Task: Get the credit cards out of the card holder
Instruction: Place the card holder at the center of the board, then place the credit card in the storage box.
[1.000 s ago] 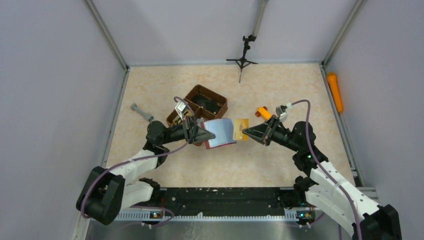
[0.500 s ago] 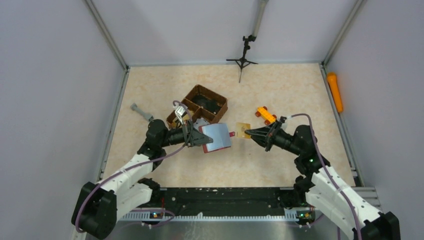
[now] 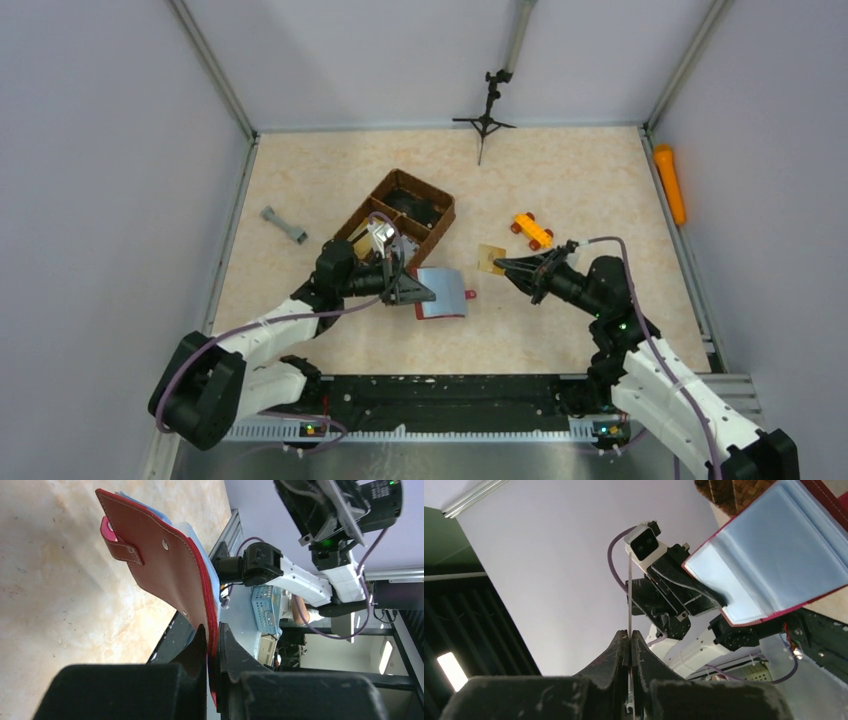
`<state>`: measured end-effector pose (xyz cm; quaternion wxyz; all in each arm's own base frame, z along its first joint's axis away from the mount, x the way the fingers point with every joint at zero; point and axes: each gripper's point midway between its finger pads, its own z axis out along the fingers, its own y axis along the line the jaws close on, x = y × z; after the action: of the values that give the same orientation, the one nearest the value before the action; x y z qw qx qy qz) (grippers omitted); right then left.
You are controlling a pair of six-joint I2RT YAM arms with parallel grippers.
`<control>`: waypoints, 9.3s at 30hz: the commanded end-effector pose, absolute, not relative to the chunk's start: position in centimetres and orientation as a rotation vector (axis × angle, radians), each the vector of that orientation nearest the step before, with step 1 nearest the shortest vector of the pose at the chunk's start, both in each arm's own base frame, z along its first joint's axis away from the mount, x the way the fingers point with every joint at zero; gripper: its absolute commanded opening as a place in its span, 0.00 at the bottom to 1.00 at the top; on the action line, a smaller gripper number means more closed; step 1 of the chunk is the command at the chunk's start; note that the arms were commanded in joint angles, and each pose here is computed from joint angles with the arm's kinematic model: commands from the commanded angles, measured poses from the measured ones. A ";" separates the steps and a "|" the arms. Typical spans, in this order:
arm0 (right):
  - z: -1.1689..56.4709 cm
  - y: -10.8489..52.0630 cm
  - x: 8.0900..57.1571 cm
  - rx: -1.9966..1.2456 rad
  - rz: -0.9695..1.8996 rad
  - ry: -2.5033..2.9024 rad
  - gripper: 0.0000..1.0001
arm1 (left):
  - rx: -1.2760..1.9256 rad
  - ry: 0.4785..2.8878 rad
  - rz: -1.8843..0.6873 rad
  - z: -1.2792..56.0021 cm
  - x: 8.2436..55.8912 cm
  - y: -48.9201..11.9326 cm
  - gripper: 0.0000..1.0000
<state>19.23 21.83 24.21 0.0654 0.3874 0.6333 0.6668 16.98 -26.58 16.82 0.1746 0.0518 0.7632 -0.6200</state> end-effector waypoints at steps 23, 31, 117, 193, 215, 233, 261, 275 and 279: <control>24.0 23.5 17.8 -0.262 1.492 1.878 0.00 | 0.286 2.394 -1.210 12.3 18.7 -24.9 0.48; 24.2 24.0 17.4 -0.296 1.556 1.836 0.00 | 0.348 2.118 -1.292 19.8 18.0 -24.8 0.88; 16.0 28.3 17.6 -0.310 1.441 2.170 0.29 | 0.189 2.046 -1.770 20.9 19.3 -32.7 0.16; 22.2 27.0 16.9 -0.220 1.711 1.868 0.14 | 0.186 1.776 -1.953 23.9 17.2 -26.6 0.00; 22.2 25.5 18.0 -0.315 1.479 1.965 0.00 | 0.330 2.573 -0.010 16.5 27.5 -14.7 0.00; 23.0 23.8 16.8 -0.283 1.447 1.936 0.00 | 0.585 2.642 0.713 11.5 32.5 -16.8 0.37; 25.7 24.3 15.8 -0.226 1.653 1.748 0.00 | 0.429 1.623 -1.894 31.4 17.4 -33.2 0.71; 26.1 24.3 15.8 -0.219 1.662 1.740 0.00 | 0.395 1.486 -2.118 31.8 17.1 -34.3 0.30; 26.1 24.2 16.1 -0.199 1.651 1.739 0.00 | 0.410 1.503 -2.129 31.6 16.9 -34.5 0.32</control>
<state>15.57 24.48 24.97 0.3351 -0.0786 0.6883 0.6386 18.45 -34.89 29.07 0.2404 0.1134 0.5973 -0.7567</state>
